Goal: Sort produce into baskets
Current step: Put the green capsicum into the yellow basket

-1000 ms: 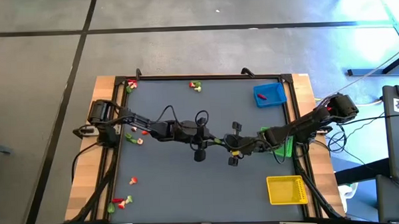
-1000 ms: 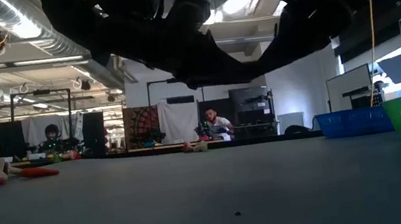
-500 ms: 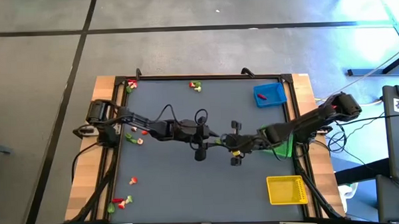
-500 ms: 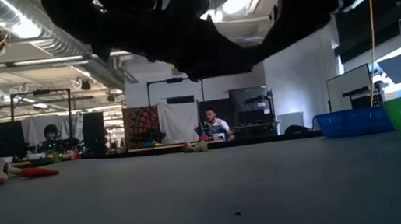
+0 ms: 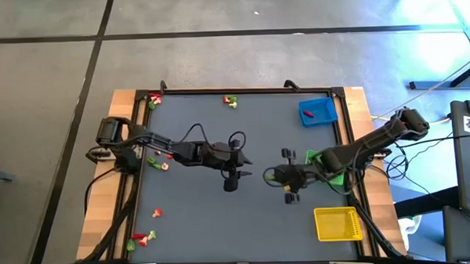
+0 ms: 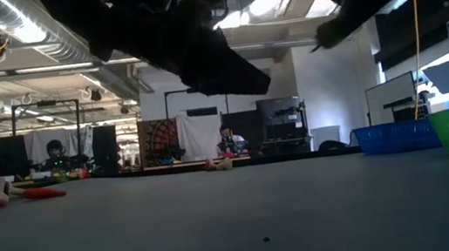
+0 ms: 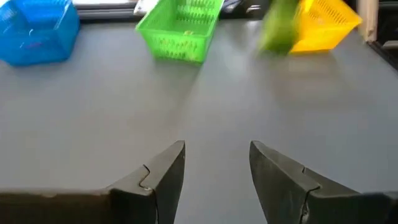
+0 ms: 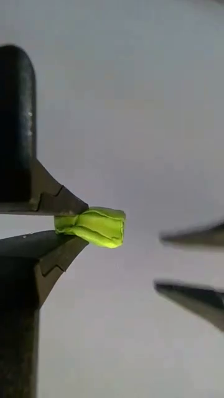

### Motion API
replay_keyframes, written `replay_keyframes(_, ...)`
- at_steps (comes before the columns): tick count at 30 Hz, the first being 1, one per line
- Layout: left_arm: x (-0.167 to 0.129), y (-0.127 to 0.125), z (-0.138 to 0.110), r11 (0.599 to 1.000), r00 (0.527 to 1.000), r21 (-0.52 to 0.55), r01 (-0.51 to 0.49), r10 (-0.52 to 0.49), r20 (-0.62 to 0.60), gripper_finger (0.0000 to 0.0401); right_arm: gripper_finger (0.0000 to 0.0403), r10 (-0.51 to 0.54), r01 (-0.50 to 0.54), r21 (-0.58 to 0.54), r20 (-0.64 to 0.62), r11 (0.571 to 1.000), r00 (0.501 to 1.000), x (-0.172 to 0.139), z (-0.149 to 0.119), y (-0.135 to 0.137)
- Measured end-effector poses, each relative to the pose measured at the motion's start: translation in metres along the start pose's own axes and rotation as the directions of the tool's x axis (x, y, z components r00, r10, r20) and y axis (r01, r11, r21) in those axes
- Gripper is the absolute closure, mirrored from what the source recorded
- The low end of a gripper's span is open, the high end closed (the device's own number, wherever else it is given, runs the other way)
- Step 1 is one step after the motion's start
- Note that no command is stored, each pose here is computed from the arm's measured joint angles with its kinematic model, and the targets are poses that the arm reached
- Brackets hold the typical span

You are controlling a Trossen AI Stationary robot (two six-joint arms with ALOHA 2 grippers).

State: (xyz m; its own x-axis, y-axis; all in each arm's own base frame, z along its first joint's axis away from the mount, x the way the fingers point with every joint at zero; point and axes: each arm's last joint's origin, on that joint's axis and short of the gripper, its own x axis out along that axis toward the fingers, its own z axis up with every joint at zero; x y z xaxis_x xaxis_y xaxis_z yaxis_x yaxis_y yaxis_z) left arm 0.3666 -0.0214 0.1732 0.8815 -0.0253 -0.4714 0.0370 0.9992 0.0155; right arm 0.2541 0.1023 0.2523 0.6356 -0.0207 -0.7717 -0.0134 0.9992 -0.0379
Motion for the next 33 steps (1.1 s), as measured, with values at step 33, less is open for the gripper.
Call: replay_keyframes(33, -0.001, 0.001, -0.001, 1.0, 1.0, 0.005, -0.004, 0.005, -0.025, 0.0224, 0.0374, 0.34, -0.084, 0.434, -0.556, 0.897, 0.759, -0.056, -0.101, 0.094)
